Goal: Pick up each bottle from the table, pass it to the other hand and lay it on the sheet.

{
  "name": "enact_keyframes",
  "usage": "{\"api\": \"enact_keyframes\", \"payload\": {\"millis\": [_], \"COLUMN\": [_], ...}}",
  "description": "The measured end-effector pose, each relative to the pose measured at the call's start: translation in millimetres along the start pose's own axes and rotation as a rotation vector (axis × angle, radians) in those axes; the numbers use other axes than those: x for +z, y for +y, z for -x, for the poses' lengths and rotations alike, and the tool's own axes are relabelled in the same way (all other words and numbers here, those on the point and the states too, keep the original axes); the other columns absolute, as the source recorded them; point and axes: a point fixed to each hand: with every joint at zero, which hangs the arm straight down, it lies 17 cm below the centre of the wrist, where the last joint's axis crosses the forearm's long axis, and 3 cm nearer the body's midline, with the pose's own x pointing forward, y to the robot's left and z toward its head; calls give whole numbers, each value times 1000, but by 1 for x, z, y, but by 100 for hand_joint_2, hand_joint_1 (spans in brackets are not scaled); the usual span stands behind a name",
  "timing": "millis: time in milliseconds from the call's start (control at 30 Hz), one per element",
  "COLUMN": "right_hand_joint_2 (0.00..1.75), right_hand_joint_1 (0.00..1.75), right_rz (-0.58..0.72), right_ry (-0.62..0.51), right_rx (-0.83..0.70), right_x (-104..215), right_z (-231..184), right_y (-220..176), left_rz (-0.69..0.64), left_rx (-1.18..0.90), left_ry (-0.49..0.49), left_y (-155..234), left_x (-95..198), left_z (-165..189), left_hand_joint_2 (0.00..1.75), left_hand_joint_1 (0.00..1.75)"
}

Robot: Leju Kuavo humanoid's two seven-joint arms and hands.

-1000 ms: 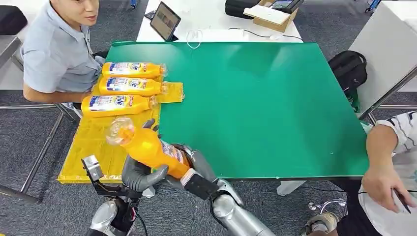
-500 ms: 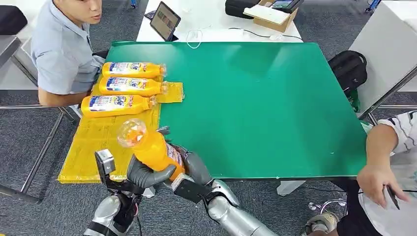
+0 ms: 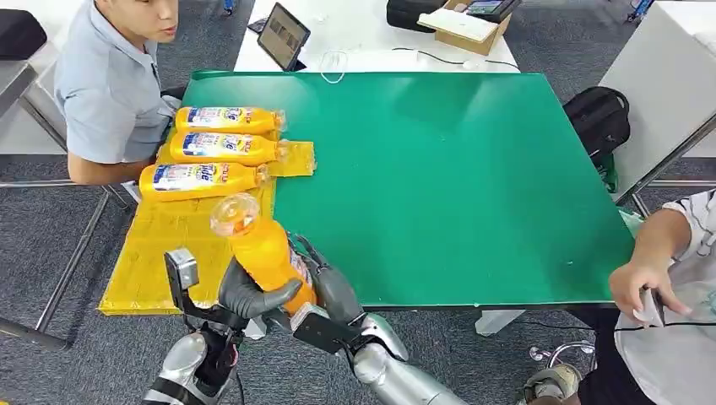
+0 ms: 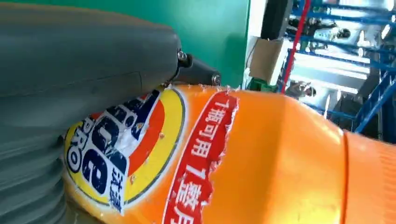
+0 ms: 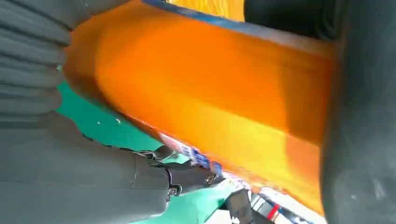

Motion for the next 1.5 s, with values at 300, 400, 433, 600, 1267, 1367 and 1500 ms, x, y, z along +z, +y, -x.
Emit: {"api": "enact_keyframes", "payload": {"millis": [300,400,433,600,1267,1367,1500], "right_hand_joint_2": [0,0,0,0,0,0,0], "right_hand_joint_1": [0,0,0,0,0,0,0], "right_rz": [92,99,101,120,175,173,169], "right_ry": [21,33,40,66,-4,-31,-72], "right_rx": [56,44,38,14,-23,-55,-100], "right_x": [15,22,24,29,15,11,10], "right_z": [5,6,8,13,-15,-26,-44], "right_y": [-8,-6,-5,-7,-21,-20,-19], "left_rz": [-347,-390,-397,-410,17,62,89], "left_rx": [-172,-197,-204,-263,-1384,-1450,-1519], "left_ry": [-82,-104,-111,-133,149,199,302], "left_y": [111,135,140,154,159,168,191], "left_x": [-16,-18,-19,-23,-44,-48,-52], "left_z": [-39,-52,-56,-68,10,24,39], "left_hand_joint_2": [175,175,175,175,175,175,175], "left_hand_joint_1": [175,175,175,175,175,175,175]}}
